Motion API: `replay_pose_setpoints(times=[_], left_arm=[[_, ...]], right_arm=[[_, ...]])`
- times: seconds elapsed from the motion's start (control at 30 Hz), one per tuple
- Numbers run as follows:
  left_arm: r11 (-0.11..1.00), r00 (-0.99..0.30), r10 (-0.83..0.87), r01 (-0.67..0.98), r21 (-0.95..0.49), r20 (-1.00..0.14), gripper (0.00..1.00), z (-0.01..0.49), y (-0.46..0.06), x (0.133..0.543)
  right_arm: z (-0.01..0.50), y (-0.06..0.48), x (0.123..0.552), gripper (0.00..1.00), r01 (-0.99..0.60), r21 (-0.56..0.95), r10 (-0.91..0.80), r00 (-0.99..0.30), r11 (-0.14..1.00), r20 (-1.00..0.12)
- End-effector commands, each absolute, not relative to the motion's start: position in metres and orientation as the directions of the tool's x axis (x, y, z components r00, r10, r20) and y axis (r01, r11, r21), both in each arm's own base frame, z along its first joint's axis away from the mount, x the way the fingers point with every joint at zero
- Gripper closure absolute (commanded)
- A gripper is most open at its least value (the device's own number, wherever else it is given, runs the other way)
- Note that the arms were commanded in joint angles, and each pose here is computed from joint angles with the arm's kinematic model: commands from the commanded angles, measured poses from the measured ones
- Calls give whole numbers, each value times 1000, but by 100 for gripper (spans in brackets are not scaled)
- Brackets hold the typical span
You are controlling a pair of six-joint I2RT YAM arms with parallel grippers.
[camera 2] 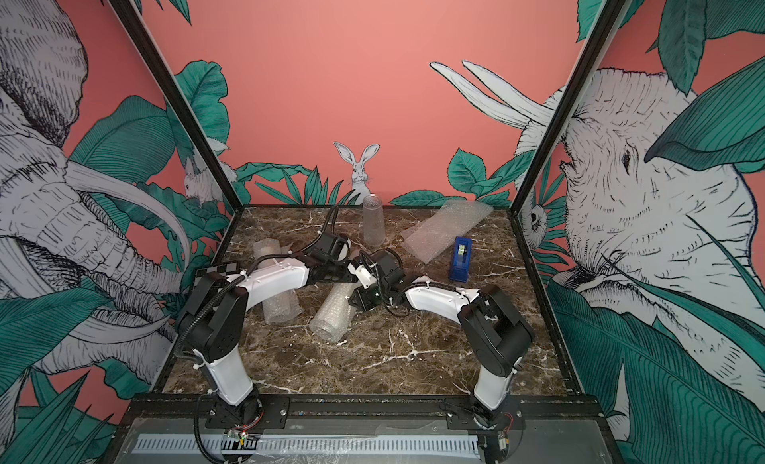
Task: Wrap vases in bubble wrap
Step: Stick the tape on the bubble wrap.
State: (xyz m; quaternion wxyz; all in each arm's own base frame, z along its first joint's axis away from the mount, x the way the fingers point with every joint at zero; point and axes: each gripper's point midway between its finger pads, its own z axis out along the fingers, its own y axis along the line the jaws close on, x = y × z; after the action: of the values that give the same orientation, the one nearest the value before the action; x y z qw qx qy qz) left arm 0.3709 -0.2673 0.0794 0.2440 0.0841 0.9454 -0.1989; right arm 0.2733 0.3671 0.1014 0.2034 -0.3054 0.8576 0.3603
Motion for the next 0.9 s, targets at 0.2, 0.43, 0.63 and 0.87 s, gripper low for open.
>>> replay_pose_setpoints(times=[0.2,0.43,0.63,0.87], left_arm=[[925,-924,108,228,-303,-366,36,49,-255,335],[926,-923,106,227,-301,-371,36,50,-254,335],[927,-922,105,226,-298,-372,36,50,-254,336],[929,-922,103,224,-296,-374,36,51,-254,337]], right_arm=[[94,370,289,71,-633,493,-328,-754,597,-569],[94,359,287,61,-620,470,-327,-759,629,-563],[93,361,281,52,-618,493,-324,-765,612,-557],[94,368,278,44,-621,519,-313,-766,587,-561]])
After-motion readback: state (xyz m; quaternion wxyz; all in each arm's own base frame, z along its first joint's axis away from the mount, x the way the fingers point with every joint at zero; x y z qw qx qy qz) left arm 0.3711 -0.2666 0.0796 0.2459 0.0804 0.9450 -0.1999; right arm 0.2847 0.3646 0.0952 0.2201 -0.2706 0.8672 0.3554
